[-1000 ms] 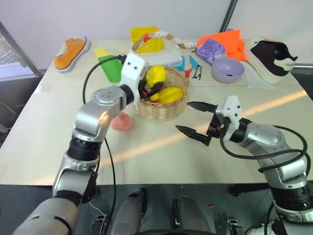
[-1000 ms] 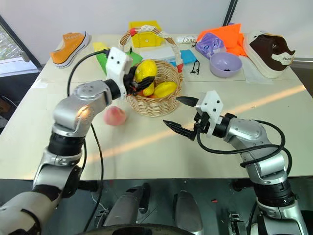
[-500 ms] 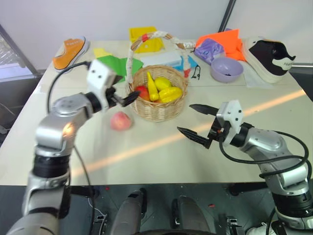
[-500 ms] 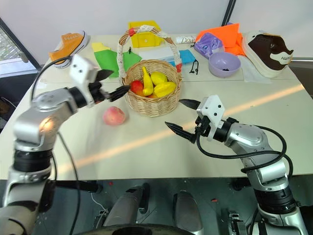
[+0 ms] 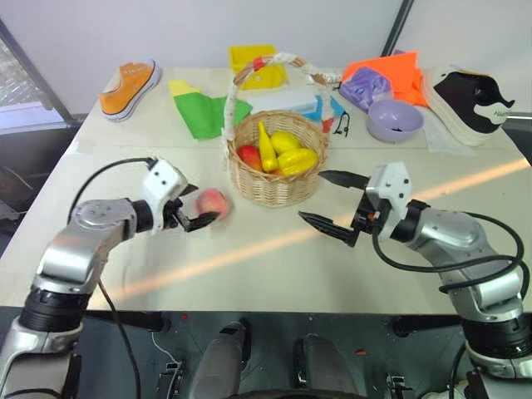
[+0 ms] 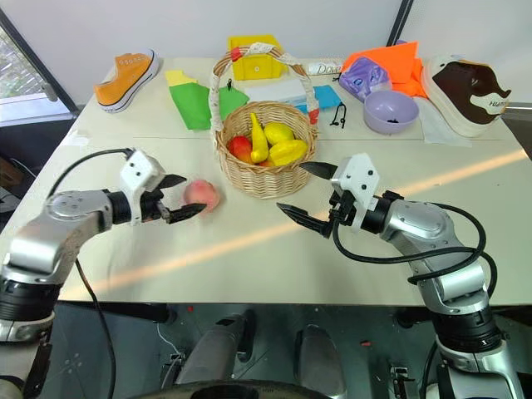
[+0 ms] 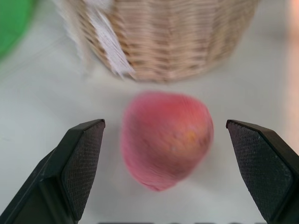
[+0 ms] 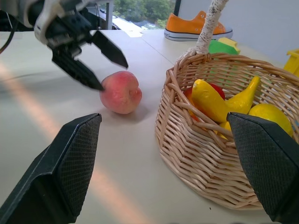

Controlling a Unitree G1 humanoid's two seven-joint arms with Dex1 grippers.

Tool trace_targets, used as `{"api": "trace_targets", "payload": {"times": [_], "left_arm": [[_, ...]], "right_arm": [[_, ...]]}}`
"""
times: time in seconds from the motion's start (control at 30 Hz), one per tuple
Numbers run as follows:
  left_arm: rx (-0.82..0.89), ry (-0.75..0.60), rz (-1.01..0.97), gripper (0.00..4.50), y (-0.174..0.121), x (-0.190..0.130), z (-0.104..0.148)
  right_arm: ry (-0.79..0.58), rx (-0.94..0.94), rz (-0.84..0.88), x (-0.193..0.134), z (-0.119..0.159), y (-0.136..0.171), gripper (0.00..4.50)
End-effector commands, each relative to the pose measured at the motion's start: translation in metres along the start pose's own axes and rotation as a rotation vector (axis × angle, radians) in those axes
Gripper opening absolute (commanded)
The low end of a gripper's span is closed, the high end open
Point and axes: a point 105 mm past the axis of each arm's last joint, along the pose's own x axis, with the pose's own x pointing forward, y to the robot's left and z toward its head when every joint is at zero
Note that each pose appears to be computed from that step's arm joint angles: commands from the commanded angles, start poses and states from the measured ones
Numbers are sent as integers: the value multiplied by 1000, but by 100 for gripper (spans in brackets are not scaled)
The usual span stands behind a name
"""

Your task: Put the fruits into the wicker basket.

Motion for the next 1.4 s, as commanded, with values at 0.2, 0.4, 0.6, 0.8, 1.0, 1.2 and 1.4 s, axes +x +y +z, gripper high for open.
{"api": "trace_targets", "payload": {"times": [0.2,0.4,0.6,0.8,1.0,1.2,1.4], "left_arm": [[-9,-51,39,393,10,10,4],[-18,-64,44,235,12,3,5],[-37,-340,77,235,22,-29,75],[74,-459,37,235,-7,1,149],[53,-374,61,235,-14,52,150],[53,-403,79,447,-8,52,149],[49,-517,130,447,13,7,141]], "right_arm": [[-35,-27,-10,1,11,4,450],[-36,-25,-10,2,12,5,450],[-28,-32,-10,-1,12,2,450],[-22,-38,-16,0,10,-4,450],[-29,-35,-34,1,11,-6,450],[-50,-3,-123,-4,13,-17,450],[-65,32,-333,4,14,-58,450]]}}
